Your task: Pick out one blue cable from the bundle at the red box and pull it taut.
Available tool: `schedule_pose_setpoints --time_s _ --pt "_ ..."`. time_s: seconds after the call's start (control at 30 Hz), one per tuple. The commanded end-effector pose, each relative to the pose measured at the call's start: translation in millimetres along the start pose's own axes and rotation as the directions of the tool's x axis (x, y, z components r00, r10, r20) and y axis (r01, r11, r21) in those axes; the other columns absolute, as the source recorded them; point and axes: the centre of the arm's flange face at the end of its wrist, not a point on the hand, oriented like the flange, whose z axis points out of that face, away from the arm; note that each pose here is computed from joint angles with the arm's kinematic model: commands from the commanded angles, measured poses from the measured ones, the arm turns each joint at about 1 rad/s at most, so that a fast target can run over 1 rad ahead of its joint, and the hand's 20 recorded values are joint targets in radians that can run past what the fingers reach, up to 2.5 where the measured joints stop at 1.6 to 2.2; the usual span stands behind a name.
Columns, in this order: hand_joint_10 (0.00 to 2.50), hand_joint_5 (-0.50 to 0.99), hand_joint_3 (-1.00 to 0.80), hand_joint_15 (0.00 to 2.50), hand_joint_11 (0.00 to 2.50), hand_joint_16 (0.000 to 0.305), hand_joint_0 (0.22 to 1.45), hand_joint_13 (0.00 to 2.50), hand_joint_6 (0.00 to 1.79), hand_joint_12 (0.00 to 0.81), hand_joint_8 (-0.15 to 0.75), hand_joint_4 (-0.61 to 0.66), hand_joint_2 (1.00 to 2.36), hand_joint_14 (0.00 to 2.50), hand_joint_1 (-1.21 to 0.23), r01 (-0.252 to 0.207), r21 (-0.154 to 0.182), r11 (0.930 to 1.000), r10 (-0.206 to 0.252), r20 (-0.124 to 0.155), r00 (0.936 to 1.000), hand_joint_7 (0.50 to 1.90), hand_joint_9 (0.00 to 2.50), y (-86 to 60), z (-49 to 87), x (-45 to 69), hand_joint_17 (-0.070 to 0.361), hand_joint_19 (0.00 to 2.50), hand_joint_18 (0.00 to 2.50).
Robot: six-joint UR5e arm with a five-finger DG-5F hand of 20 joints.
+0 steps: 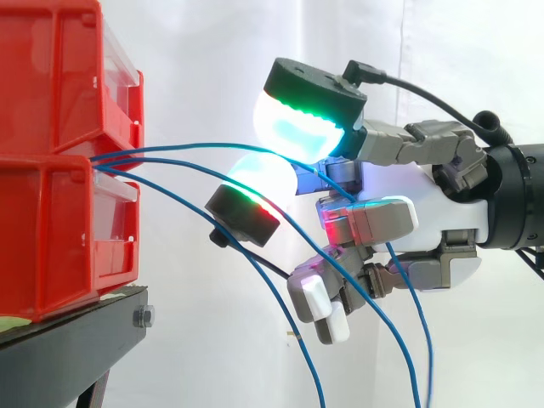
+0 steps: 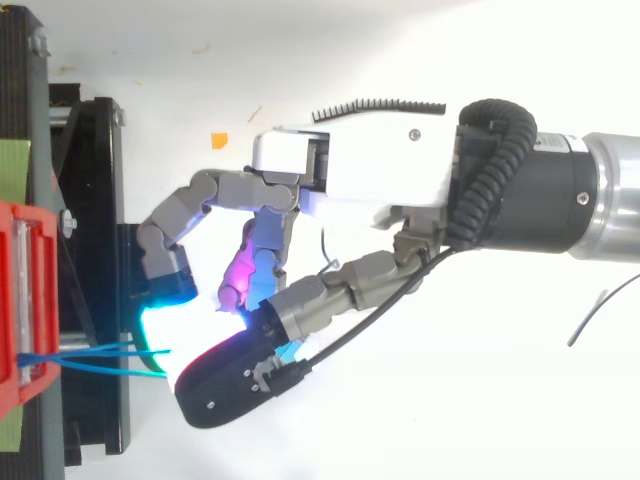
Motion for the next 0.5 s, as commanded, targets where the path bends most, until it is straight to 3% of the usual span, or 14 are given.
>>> schedule_pose_setpoints --time_s 0.0,0.47 --pt "0.03 -0.11 -0.17 0.54 1.06 0.047 0.59 1.14 0.89 0.316 0.217 -0.07 1.02 0.02 -0.78 0.000 0.002 1.0000 0.000 0.000 1.0000 1.14 1.53 -0.1 -0.2 0.0 0.107 0.68 0.92" --pt "0.03 -0.08 -0.06 0.51 0.94 0.046 0.58 1.13 0.88 0.293 0.188 -0.29 1.03 0.02 -0.83 -0.014 0.001 0.9999 0.014 0.005 0.9999 1.18 1.56 -0.1 -0.1 -0.5 0.103 0.67 0.92"
